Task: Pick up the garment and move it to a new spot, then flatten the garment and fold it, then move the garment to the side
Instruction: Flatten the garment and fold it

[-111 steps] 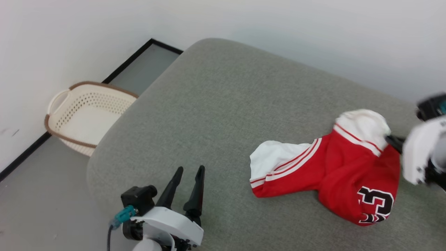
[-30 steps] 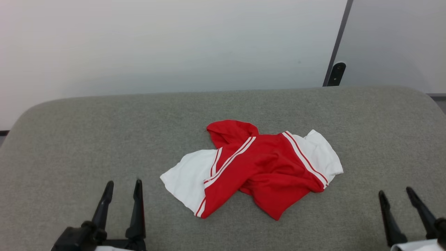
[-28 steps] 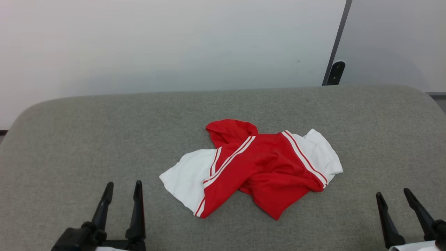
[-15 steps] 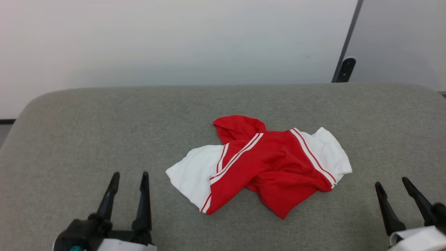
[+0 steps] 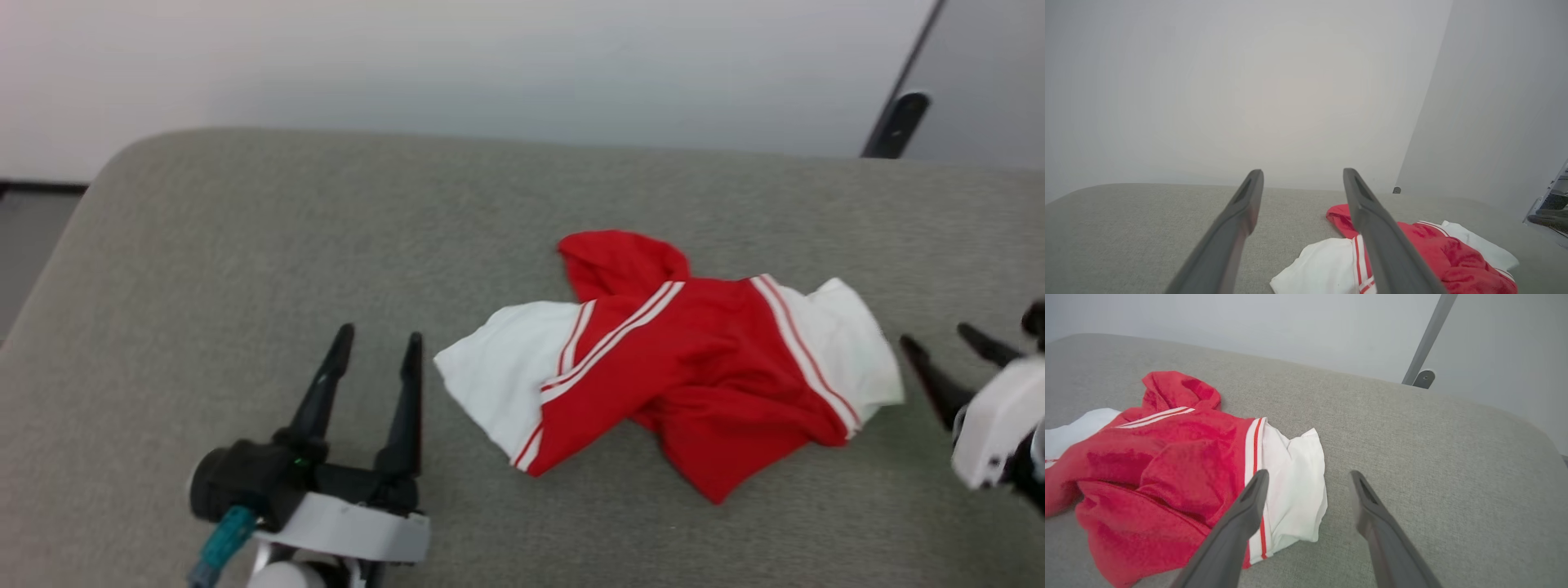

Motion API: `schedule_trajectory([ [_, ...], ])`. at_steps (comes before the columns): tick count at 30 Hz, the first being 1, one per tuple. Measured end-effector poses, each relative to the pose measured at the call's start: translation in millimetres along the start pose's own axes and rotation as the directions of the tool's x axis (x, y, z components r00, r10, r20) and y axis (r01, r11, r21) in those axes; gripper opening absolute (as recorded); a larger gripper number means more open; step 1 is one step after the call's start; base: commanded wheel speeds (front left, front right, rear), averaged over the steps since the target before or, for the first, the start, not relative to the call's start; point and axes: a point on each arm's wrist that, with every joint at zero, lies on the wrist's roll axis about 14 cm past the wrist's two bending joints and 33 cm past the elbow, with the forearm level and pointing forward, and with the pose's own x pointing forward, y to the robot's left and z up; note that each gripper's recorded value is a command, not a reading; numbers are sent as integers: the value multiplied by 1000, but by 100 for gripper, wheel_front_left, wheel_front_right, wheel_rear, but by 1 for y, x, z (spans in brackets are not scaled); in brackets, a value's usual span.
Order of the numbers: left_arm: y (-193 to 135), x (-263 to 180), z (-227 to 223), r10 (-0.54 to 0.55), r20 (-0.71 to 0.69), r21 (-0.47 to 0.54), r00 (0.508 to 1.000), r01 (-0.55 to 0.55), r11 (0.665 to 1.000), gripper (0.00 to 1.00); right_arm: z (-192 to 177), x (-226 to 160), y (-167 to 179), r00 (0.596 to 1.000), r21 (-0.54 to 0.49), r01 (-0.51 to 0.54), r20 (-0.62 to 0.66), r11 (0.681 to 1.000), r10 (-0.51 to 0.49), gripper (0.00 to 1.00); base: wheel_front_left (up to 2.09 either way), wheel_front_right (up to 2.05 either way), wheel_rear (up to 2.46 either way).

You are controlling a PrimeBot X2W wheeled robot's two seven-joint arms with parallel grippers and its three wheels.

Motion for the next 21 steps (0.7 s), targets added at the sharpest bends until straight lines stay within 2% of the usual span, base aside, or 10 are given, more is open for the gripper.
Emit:
schedule_trajectory([
  [4, 2, 2, -7, 5, -19, -8, 1000, -5, 1000, 100, -5, 27, 4, 990, -7, -42, -135, 999, 40, 100, 0, 0, 0],
  [7, 5, 3, -11, 12, -30, -9, 999, -12, 1000, 100, -15, 44, 3, 968, -14, -55, -247, 998, 50, 100, 0, 0, 0],
  [12, 9, 6, -18, 22, -47, -16, 999, -23, 1000, 100, -40, 70, -2, 903, -8, -47, -428, 999, 39, 100, 0, 0, 0],
  [17, 21, 7, -25, 52, -68, -11, 996, -53, 999, 100, -68, 94, 5, 829, 51, -31, -557, 998, 54, 100, 0, 0, 0],
  [21, 33, 2, -30, 88, -87, -6, 992, -89, 996, 100, -77, 110, 12, 791, 80, -23, -607, 997, 67, 100, 0, 0, 0],
])
